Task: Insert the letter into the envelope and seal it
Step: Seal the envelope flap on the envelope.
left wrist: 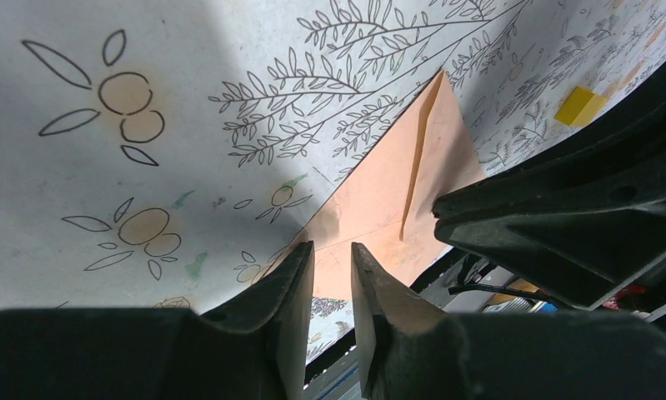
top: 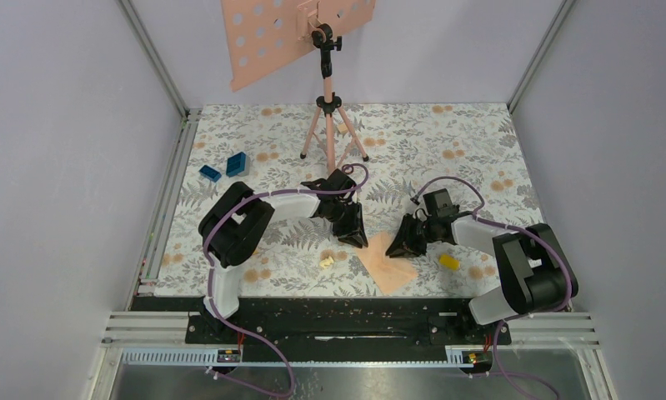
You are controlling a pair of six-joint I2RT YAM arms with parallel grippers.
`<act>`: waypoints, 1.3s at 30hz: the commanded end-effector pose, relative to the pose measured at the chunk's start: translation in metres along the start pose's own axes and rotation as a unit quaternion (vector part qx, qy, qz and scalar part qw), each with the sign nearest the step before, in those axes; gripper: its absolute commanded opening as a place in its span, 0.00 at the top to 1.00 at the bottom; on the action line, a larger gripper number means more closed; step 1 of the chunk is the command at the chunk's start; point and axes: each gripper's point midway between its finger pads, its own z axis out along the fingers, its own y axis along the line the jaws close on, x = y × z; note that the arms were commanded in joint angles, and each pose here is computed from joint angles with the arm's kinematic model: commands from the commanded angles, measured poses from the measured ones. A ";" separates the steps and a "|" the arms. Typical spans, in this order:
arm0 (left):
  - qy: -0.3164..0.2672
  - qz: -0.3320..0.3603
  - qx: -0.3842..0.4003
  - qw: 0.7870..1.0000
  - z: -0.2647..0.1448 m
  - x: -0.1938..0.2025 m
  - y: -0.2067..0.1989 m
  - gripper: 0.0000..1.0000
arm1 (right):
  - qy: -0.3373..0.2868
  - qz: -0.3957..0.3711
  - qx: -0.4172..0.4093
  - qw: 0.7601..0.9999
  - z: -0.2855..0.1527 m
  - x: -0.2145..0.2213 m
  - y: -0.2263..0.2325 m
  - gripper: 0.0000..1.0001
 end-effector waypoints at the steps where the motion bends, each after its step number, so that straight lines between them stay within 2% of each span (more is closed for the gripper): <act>1: -0.006 0.006 -0.021 1.000 0.011 -0.004 0.012 0.75 | -0.001 0.006 0.011 1.000 0.004 -0.001 -0.003 0.78; 5: -0.006 0.005 -0.023 1.000 0.011 -0.003 0.013 0.75 | 0.011 0.001 0.042 0.999 0.004 0.002 -0.010 1.00; 10: -0.007 0.005 -0.022 1.000 0.012 -0.004 0.012 0.75 | 0.028 -0.012 0.089 0.996 0.004 0.010 -0.023 1.00; 16: -0.006 0.005 -0.021 1.000 0.012 -0.004 0.012 0.75 | 0.021 -0.043 0.061 0.997 -0.003 0.009 -0.001 1.00; 23: -0.004 0.004 -0.021 1.000 0.013 -0.003 0.012 0.75 | 0.045 -0.067 0.060 0.995 0.007 0.017 0.012 1.00; 31: -0.006 0.005 -0.021 1.000 0.011 -0.002 0.013 0.75 | 0.027 -0.042 0.135 0.990 0.022 0.013 -0.024 1.00; 39: -0.008 0.008 -0.018 1.000 0.008 -0.001 0.011 0.75 | 0.028 -0.060 0.052 0.997 0.007 0.013 0.022 1.00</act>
